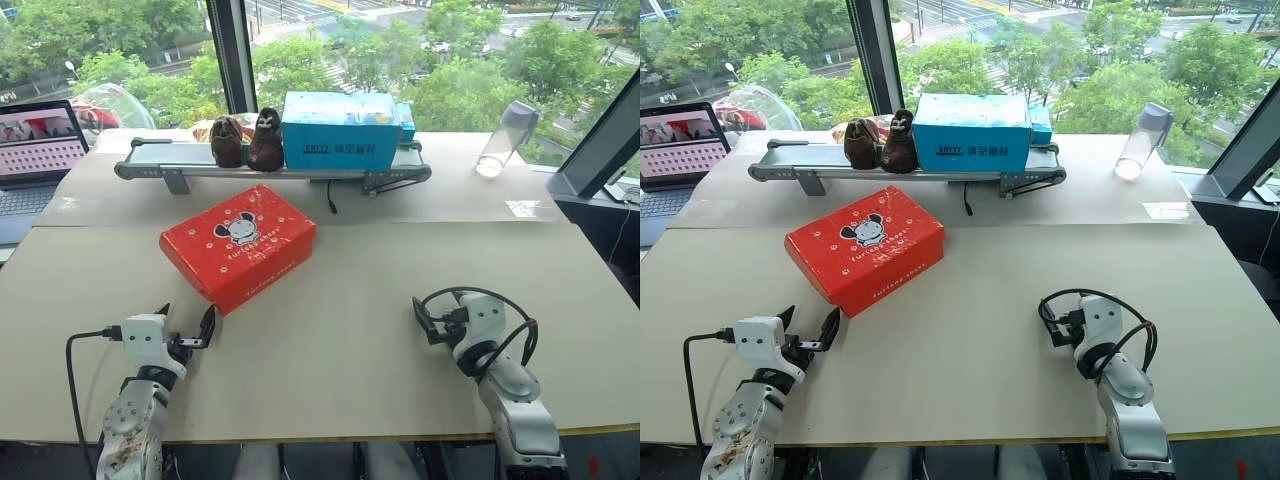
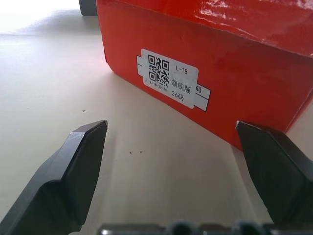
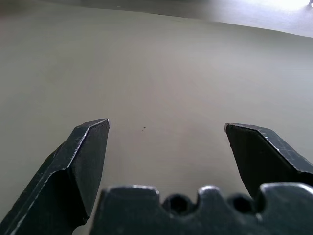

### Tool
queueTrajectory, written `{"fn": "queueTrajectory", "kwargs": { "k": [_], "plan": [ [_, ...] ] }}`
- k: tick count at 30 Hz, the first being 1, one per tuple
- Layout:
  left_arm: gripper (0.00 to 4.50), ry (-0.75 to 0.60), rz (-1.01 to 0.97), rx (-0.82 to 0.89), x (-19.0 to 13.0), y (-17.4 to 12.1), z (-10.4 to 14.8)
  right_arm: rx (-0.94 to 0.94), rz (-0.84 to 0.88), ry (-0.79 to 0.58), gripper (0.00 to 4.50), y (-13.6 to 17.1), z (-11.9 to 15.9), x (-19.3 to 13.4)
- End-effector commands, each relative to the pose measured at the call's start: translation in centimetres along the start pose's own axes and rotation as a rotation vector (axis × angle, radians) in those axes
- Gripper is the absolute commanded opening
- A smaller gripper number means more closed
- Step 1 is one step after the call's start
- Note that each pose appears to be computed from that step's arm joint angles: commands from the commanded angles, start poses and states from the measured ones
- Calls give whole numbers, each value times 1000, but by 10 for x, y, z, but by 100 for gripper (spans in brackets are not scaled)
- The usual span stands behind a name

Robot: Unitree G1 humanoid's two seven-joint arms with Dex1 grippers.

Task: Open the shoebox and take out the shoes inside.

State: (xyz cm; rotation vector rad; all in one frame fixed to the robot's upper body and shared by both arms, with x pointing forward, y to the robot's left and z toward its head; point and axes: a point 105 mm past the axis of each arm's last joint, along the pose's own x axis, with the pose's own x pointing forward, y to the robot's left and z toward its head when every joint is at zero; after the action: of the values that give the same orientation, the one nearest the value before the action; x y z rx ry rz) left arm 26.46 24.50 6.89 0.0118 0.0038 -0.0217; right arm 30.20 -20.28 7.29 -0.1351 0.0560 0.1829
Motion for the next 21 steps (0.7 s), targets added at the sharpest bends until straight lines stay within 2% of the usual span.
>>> {"fn": "queueTrajectory", "kwargs": {
  "k": [1, 4, 7, 9, 12, 16, 18, 21],
  "plan": [
    [450, -28, 16, 20, 1, 14, 8, -22, 3, -62, 446, -1, 15, 4],
    [450, -88, 82, 54, -3, 57, 27, -48, 26, -93, 446, -7, 28, 15],
    [450, -111, 76, 84, -2, 81, 47, -106, 28, -130, 446, -20, 46, 25],
    [450, -146, 68, 89, 2, 93, 69, -114, 6, -157, 446, -30, 58, 32],
    [450, -220, 52, 153, 8, 109, 116, -157, 46, -206, 446, -35, 84, 43],
    [450, -276, -59, 235, 17, 105, 165, -191, 244, -231, 446, -25, 120, 55],
    [450, -273, -109, 254, 19, 99, 172, -202, 316, -224, 446, -20, 127, 56],
    [450, -219, -225, 321, 20, 83, 169, -218, 464, -185, 446, -7, 134, 53]
  ]
}}
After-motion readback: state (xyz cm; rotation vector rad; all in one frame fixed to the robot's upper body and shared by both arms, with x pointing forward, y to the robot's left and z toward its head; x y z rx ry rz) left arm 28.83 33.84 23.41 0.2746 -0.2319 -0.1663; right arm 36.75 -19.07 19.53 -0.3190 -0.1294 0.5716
